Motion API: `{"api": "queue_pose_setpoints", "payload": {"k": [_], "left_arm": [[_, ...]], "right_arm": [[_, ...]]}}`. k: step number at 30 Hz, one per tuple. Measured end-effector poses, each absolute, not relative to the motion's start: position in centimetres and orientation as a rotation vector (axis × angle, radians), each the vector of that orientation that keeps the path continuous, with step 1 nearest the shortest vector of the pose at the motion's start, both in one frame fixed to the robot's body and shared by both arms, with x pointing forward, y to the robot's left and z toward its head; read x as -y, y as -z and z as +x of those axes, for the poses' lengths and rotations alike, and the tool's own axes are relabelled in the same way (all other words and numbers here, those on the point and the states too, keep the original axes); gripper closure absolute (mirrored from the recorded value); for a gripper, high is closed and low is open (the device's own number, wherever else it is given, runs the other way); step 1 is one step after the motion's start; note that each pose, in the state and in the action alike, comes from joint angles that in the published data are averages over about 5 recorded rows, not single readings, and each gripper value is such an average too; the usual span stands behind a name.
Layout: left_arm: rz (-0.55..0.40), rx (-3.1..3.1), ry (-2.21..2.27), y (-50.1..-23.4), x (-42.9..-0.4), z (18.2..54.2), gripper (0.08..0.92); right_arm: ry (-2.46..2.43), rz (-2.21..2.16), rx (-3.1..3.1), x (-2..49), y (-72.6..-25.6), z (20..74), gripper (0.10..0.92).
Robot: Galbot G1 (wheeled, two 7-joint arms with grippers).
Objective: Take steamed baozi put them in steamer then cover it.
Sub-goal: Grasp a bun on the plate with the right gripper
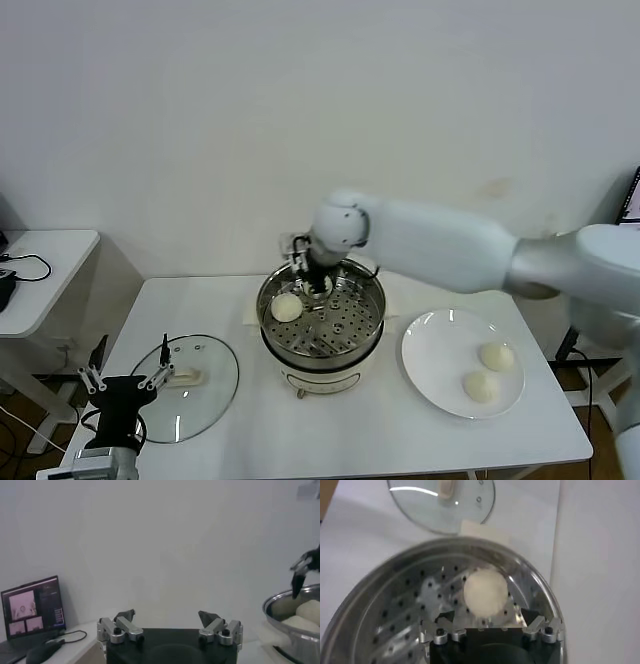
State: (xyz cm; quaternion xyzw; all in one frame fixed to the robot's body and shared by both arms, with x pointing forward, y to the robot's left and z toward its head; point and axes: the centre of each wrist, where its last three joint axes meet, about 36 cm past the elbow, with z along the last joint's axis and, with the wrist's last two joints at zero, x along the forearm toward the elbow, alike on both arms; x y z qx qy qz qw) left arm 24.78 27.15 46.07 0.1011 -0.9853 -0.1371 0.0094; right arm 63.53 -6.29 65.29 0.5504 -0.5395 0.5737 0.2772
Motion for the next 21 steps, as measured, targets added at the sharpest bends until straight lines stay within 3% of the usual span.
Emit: {"api": "queue_pose_setpoints", "payload": {"k": [10,21], "left_arm": [[0.284,3.070,0.424,-45.7,-26.8,24.9,0.177],[0.272,3.049,0.423,-45.1,-26.5,24.6,0.177]], "right_arm": [[-1.548,1.477,1.405,19.2,-68.7,60.5,0.199],[-1.536,1.398,1.337,31.4,-63.9,55.2,0.200]]}}
